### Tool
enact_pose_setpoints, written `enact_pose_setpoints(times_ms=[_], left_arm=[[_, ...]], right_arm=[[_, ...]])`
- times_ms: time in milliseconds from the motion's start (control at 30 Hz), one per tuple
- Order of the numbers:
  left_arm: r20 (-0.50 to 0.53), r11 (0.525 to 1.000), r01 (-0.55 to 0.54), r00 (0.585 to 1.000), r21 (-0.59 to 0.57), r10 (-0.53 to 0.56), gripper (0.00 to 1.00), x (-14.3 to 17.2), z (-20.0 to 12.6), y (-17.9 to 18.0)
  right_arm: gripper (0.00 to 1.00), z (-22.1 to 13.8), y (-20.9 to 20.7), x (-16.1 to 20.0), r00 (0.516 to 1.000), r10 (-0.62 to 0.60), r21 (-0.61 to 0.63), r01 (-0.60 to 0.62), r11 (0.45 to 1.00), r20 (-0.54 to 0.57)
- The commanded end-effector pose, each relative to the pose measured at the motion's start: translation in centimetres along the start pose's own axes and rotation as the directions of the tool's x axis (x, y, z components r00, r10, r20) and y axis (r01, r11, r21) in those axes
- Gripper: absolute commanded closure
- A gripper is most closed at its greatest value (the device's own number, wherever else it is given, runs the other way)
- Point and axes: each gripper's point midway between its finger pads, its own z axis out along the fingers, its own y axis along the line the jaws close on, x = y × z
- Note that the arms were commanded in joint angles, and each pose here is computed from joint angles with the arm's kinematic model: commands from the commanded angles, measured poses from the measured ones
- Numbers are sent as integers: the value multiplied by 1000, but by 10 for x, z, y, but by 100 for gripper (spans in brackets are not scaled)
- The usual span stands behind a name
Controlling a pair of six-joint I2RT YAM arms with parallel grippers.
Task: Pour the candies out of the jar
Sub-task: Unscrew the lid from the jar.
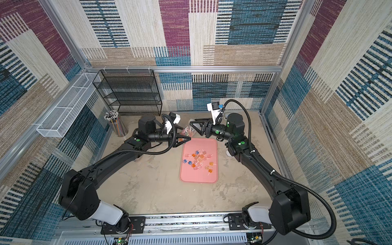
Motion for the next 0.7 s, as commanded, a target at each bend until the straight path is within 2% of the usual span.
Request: enact_pose_setpoints(times_ms=[0,167,233,300,333,367,400,433,467,633,667], left_arm=[[34,989,1,999,147,-6,100,-15,-2,-26],[24,996,2,1000,93,-5,100,-10,-3,-20],[21,999,2,1000,51,-3,100,-9,-3,-14],[17,1000,2,1000,-10,-2,100,-7,-4,-5],[16,999,1,1000,-39,-1,100,-7,-5,-1],[15,997,3,1000,-72,-2,100,-6,-5,4],[14,995,4,1000,-102,-3,100,-5,-6,9],[10,991,2,1000,-134,-1,100,-3,-7,13],[7,985,0,1000,-172,1,100,-2,-7,18],[-60,940,-52,998,-337,34,100,9,-5,36],[-75,917,-66,996,-394,40,100,10,-6,43]], right_arm=[[63,-7,35,11,988,-146,-180,136,974,-47],[62,-8,36,10,987,-155,-178,145,973,-46],[58,-7,31,5,989,-142,-152,134,979,-44],[42,-3,20,-4,995,-95,-80,92,993,-37],[31,-2,13,-8,997,-73,-39,72,997,-33],[16,-1,4,-12,999,-45,10,45,999,-25],[7,-1,-3,-17,1000,-17,56,18,998,-16],[3,-1,-12,-21,1000,8,102,-8,995,-6],[0,-2,-18,-25,1000,30,133,-30,991,6],[0,0,-39,-31,992,113,220,-122,968,51],[1,1,-42,-29,990,128,232,-137,963,54]])
